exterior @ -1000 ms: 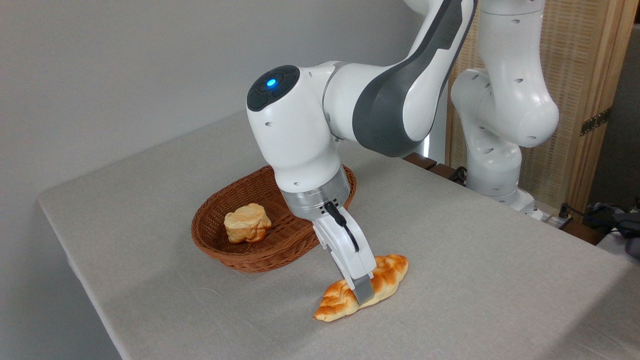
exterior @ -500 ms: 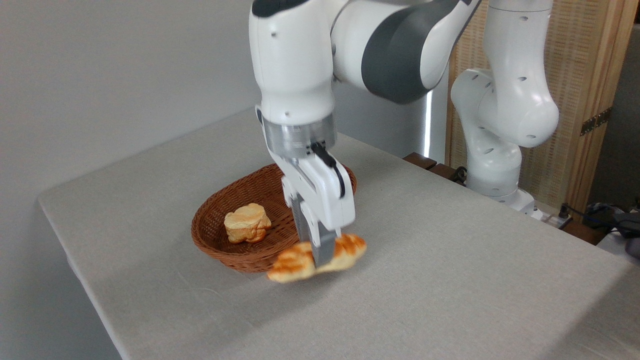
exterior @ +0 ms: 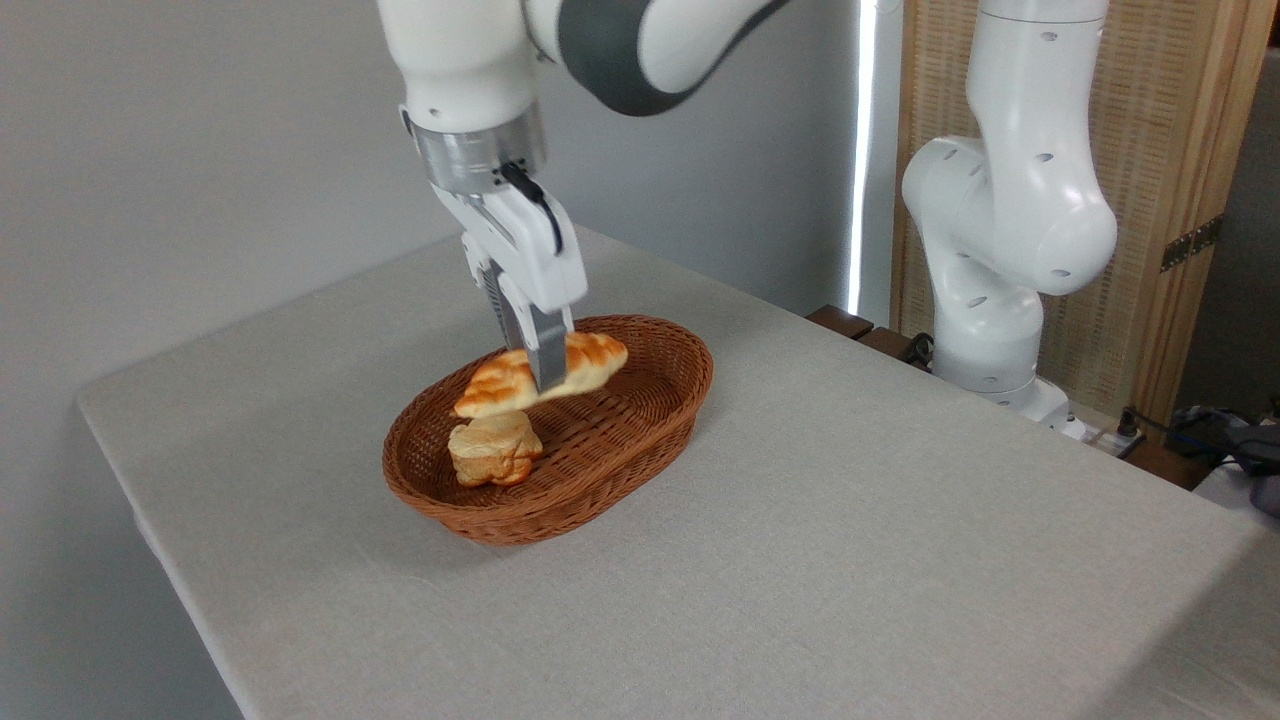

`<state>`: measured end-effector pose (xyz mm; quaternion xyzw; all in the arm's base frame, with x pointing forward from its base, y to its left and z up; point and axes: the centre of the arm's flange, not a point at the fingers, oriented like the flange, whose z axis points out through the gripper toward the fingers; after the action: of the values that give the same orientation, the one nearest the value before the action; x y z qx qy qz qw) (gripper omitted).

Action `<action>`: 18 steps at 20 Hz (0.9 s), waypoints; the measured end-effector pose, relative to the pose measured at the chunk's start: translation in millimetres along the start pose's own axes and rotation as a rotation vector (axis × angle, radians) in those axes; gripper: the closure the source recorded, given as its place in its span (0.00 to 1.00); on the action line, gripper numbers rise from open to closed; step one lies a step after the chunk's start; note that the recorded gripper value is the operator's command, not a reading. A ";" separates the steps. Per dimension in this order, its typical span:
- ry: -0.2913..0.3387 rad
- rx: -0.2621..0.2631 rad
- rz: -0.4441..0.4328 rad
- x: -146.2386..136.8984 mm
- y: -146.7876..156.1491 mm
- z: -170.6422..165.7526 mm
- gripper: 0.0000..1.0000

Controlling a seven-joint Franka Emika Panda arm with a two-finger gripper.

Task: Put bread into the basket
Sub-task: 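Lower the braided roll into the basket beside the bun and release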

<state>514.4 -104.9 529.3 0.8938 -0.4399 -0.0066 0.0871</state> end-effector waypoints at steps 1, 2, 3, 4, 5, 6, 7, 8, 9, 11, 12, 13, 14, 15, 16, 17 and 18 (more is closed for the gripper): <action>-0.009 -0.001 -0.004 10.6 11.6 4.0 0.00; -0.016 -0.002 -0.005 18.3 20.3 7.5 0.00; -0.022 -0.003 -0.007 23.8 26.4 10.4 0.00; -0.025 -0.005 -0.006 26.4 29.1 12.3 0.00; -0.027 -0.005 -0.006 26.8 29.0 13.1 0.00; -0.028 -0.006 -0.008 26.4 28.0 13.7 0.00; -0.028 -0.007 -0.010 25.9 26.9 14.1 0.00; -0.029 -0.007 -0.012 25.5 26.1 14.3 0.00; -0.029 -0.007 -0.012 25.4 25.8 14.4 0.00; -0.029 -0.007 -0.012 25.3 25.8 14.3 0.00; -0.029 -0.006 -0.012 25.2 25.7 14.3 0.00; -0.029 -0.006 -0.014 24.6 24.8 14.1 0.00; -0.028 -0.005 -0.018 23.1 22.8 13.6 0.00; -0.026 -0.004 -0.025 20.8 19.7 12.5 0.00; -0.024 -0.003 -0.033 18.2 16.0 11.1 0.00; -0.025 0.004 -0.043 13.8 10.4 9.1 0.00; -0.029 0.018 -0.053 8.1 3.1 6.0 0.00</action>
<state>516.4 -114.0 524.4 0.9057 -0.4173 -0.0180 0.0723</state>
